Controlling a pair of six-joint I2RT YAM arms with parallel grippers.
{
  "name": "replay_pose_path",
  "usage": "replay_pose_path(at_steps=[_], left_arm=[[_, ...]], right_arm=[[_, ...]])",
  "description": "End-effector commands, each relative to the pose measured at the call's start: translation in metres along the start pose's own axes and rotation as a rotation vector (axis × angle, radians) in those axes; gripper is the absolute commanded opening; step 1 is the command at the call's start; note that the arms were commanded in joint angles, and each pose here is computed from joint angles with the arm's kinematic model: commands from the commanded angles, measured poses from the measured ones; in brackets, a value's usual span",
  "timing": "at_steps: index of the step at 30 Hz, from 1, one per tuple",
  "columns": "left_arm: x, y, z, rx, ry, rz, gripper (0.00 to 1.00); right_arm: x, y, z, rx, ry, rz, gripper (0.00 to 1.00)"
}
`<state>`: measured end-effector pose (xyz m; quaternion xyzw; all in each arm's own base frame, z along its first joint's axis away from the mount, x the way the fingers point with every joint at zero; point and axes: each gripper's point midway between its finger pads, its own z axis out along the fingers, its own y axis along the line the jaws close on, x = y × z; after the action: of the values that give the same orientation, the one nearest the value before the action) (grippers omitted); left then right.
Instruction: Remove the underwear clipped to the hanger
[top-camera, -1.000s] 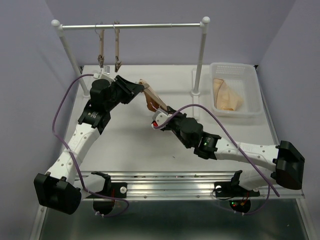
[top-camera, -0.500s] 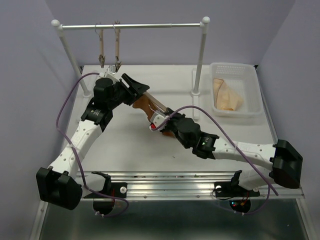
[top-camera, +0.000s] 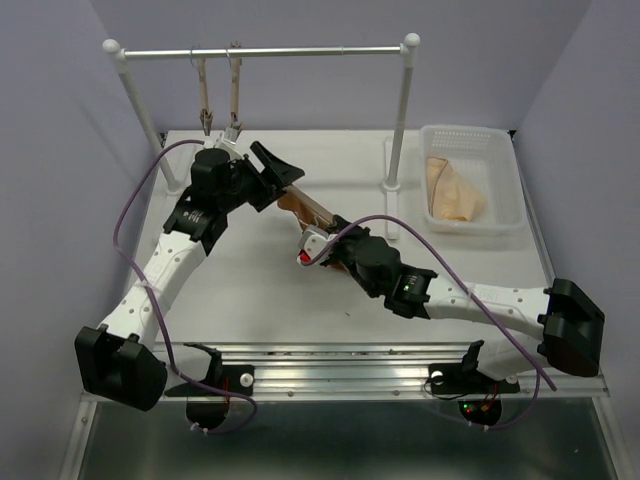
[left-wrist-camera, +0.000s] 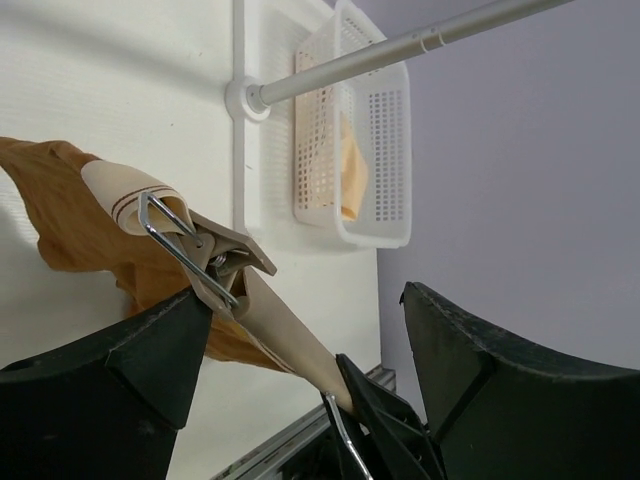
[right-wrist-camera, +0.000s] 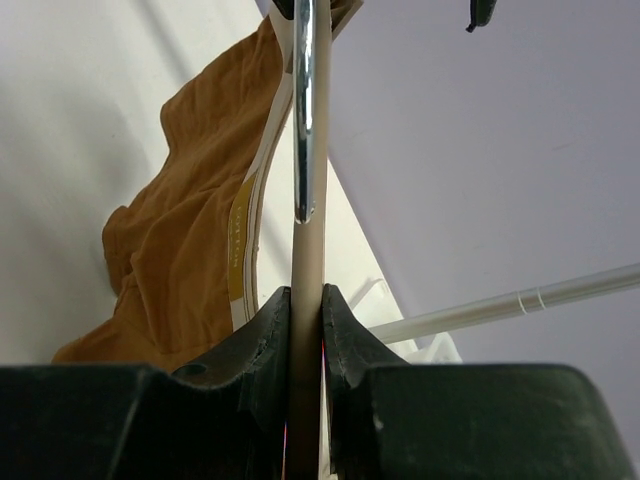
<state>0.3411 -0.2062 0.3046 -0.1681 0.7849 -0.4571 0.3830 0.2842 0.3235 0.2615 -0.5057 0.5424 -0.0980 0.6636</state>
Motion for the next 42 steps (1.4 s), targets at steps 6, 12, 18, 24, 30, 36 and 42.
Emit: replay_pose_path(at_steps=[6,12,18,24,30,36,42], left_arm=[[-0.004,-0.008,-0.016,-0.024,-0.023,0.09,0.99],[-0.018,-0.024,-0.052,0.017,-0.14,0.234,0.99],[-0.023,-0.017,-0.078,-0.025,-0.207,0.385,0.99],[-0.031,-0.047,-0.094,0.125,-0.308,0.451,0.99],[-0.006,-0.055,-0.068,0.274,-0.178,0.397,0.99],[0.008,-0.048,-0.034,0.306,-0.077,0.269,0.99],[0.006,-0.04,-0.025,0.272,-0.099,0.241,0.99]], right_arm=[[-0.035,0.011,0.006,-0.073,-0.097,0.193,0.01],[-0.024,0.018,0.005,-0.159,0.008,0.442,0.01],[-0.025,0.01,0.002,-0.294,0.021,0.657,0.01],[-0.034,-0.012,0.0,-0.389,-0.018,0.918,0.01],[-0.028,-0.024,0.009,-0.303,0.023,1.012,0.01],[-0.032,-0.033,0.014,-0.25,-0.03,1.057,0.01],[-0.038,-0.036,0.011,-0.253,-0.061,1.083,0.01]])
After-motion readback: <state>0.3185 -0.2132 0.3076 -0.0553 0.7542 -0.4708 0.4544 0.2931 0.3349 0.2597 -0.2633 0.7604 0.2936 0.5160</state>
